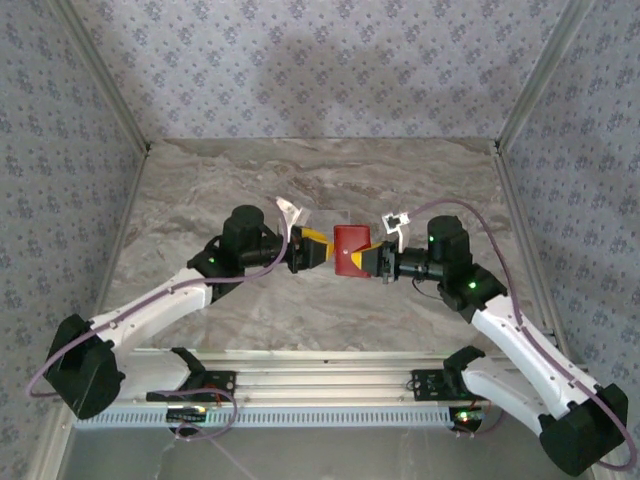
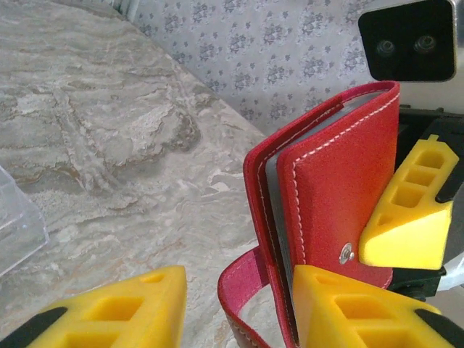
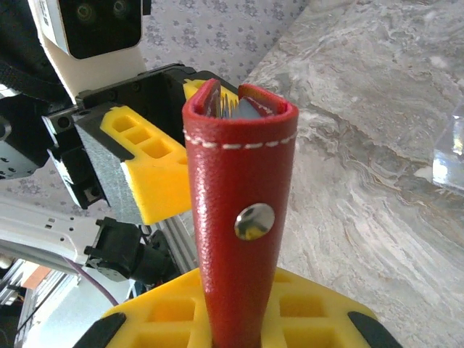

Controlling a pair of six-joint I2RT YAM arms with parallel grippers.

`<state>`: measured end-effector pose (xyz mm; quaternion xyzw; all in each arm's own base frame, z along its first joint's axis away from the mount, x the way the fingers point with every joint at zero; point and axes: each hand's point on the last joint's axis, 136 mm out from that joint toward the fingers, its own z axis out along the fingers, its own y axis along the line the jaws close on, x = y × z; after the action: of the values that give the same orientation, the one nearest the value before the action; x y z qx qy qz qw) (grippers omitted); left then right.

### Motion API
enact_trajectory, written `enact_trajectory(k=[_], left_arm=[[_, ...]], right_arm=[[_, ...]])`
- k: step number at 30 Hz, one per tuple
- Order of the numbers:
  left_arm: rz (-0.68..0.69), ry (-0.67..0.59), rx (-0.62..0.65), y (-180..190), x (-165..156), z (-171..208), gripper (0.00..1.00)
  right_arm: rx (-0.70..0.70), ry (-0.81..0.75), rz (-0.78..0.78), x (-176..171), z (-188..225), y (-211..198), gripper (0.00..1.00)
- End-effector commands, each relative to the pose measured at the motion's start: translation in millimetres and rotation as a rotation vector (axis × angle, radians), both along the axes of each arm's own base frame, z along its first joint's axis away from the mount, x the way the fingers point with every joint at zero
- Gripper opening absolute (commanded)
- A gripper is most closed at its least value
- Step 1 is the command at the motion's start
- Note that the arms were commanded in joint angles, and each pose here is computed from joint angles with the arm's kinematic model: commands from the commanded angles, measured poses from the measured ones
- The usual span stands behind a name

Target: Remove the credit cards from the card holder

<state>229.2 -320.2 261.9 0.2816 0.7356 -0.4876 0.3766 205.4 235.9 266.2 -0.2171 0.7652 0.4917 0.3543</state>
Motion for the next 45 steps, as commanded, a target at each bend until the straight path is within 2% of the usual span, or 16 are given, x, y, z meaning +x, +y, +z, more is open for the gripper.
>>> enact_trajectory(k=[1, 14, 24, 26, 29, 31, 37, 45], left_arm=[[-0.034, -0.031, -0.041, 0.3, -7.2, 15.3, 0.39], [-0.161, -0.074, -0.120, -1.4, -32.3, 37.4, 0.30], [-0.211, -0.083, -0.117, -0.4, -42.3, 39.5, 0.10], [-0.205, -0.088, -0.107, 1.0, -42.2, 39.1, 0.06], [-0.183, -0.099, -0.093, 3.7, -40.3, 37.9, 0.01], [-0.169, -0.098, -0.083, 5.6, -38.5, 34.7, 0.00], [-0.110, -0.036, -0.017, 10.9, -28.2, 6.9, 0.00], [-0.069, 0.127, 0.068, 11.1, -18.7, -52.1, 0.00]], right_arm=[[0.078, -0.096, 0.052, -10.5, 36.6, 3.0, 0.10], [0.138, -0.147, 0.109, -26.1, 62.2, 6.0, 0.10], [0.122, -0.150, 0.096, -26.6, 60.6, 5.9, 0.12], [0.104, -0.142, 0.077, -23.8, 55.3, 4.5, 0.15], [0.060, -0.118, 0.025, -15.1, 40.1, 0.6, 0.25], [0.032, -0.093, -0.012, -9.4, 28.2, -2.6, 0.36], [-0.016, 0.011, -0.075, 1.7, -10.5, -6.3, 0.49], [-0.072, 0.193, -0.121, 13.5, -71.6, -2.2, 0.51]])
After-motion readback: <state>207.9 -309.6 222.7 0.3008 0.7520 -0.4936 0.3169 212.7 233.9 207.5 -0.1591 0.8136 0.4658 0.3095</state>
